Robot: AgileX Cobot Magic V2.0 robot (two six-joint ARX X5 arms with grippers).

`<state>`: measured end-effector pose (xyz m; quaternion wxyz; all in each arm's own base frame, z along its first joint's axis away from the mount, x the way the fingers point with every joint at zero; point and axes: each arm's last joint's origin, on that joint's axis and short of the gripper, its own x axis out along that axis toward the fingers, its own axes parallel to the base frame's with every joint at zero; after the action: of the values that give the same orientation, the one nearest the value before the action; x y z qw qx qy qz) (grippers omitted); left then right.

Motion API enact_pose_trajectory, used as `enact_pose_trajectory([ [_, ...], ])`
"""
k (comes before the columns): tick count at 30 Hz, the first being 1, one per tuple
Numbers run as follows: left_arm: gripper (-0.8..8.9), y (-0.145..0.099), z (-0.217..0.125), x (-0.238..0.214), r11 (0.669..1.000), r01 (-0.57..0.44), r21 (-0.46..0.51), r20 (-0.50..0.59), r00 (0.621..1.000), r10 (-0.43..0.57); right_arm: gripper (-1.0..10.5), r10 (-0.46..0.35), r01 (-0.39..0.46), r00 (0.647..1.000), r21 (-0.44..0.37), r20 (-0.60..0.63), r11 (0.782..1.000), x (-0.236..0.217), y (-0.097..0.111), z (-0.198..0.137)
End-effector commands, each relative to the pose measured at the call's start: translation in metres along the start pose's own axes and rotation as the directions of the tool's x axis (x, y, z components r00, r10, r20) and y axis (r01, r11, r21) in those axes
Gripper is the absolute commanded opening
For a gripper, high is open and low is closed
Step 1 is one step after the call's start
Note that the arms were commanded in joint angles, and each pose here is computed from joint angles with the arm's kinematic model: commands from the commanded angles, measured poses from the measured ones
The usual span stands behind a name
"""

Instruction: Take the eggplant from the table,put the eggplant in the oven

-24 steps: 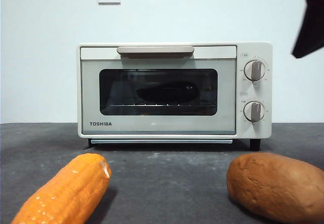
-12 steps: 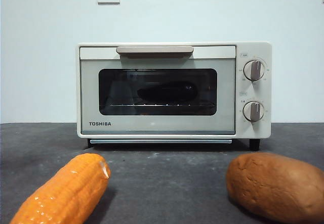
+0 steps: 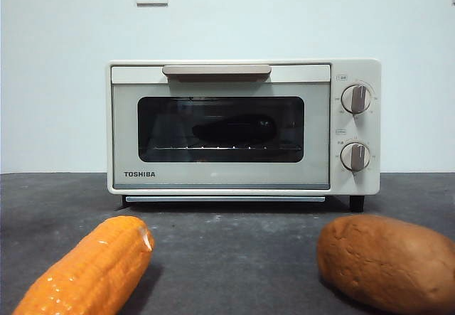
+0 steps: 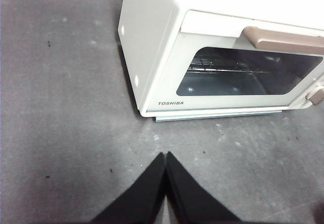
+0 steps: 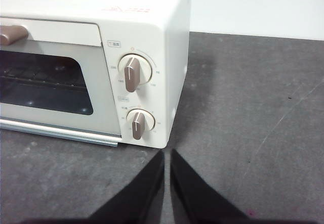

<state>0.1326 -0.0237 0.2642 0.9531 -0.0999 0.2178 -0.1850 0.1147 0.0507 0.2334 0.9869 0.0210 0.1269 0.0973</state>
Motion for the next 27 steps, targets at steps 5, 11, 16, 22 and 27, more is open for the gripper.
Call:
enact_pose_trajectory([
  [5,0.06,-0.01,0.005,-0.027,0.994,0.014,0.106,0.141,0.99,-0.029,0.0,0.002,-0.002,1.0,0.014,0.012,1.0,0.0,0.001,0.002],
  [11,0.06,-0.013,-0.007,-0.058,0.959,-0.107,0.261,0.355,0.935,0.007,0.0,0.003,-0.003,1.0,0.014,0.012,1.0,0.0,0.001,0.002],
  [16,0.06,0.004,-0.036,-0.044,0.945,-0.239,0.222,0.457,0.882,0.115,0.0,0.003,-0.003,1.0,0.014,0.012,1.0,0.0,0.001,0.002],
  [22,0.06,0.025,-0.081,-0.016,0.944,-0.265,0.196,0.404,0.899,0.168,0.0,0.003,-0.003,1.0,0.014,0.012,1.0,0.0,0.001,0.002],
  [27,0.06,0.036,-0.109,0.001,0.949,-0.258,0.182,0.32,0.928,0.19,0.0,0.003,-0.003,1.0,0.014,0.012,1.0,0.0,0.001,0.002],
])
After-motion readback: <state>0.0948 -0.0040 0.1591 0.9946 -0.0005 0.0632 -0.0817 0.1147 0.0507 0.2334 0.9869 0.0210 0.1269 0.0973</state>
